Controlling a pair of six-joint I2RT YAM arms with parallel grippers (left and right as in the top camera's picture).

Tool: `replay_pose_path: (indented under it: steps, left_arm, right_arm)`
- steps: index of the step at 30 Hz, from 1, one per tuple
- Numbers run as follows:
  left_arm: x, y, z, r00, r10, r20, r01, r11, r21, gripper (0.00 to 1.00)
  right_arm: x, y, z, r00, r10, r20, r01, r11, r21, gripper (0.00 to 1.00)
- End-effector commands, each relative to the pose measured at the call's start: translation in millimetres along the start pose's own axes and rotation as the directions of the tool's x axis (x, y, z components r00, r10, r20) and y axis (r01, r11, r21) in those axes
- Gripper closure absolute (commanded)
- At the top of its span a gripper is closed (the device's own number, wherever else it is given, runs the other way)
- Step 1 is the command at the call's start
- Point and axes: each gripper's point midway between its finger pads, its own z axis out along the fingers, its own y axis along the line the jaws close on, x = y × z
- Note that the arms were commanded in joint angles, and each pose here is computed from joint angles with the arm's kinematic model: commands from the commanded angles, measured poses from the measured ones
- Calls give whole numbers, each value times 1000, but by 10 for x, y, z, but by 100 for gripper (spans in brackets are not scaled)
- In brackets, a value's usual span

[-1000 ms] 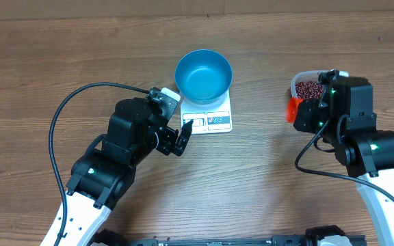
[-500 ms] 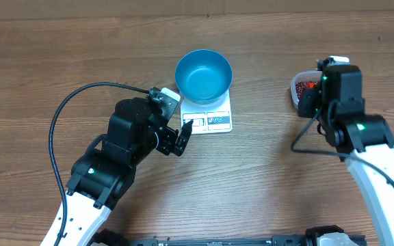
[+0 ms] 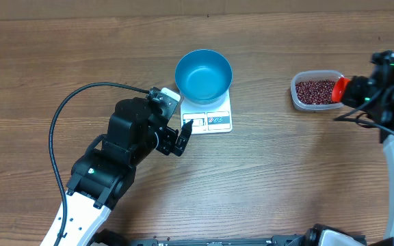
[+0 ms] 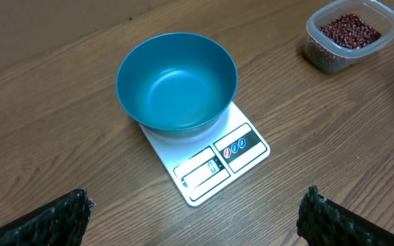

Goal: Scoop item into bowl and weigh 150g on scale
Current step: 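Move the red scoop with the right gripper over the bean tub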

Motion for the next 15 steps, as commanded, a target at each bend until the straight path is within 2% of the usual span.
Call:
replay_pose_path:
  steps: [1,6,15]
  left_arm:
    - [-93,-4,-41,1000,-9,22,9,1000,4,1]
    - [-93,-4,-41,1000,-9,22,9,1000,4,0]
    - [-93,-4,-41,1000,-9,22,9,1000,4,0]
  right_arm:
    - [-45,73,64,999,-40,-12,38,990,-139,96]
    - [-13,-57,336,998,-38,-44,32,991,-131,96]
    - [-111,-113,570,998,-61,-11,59,991,-120,96]
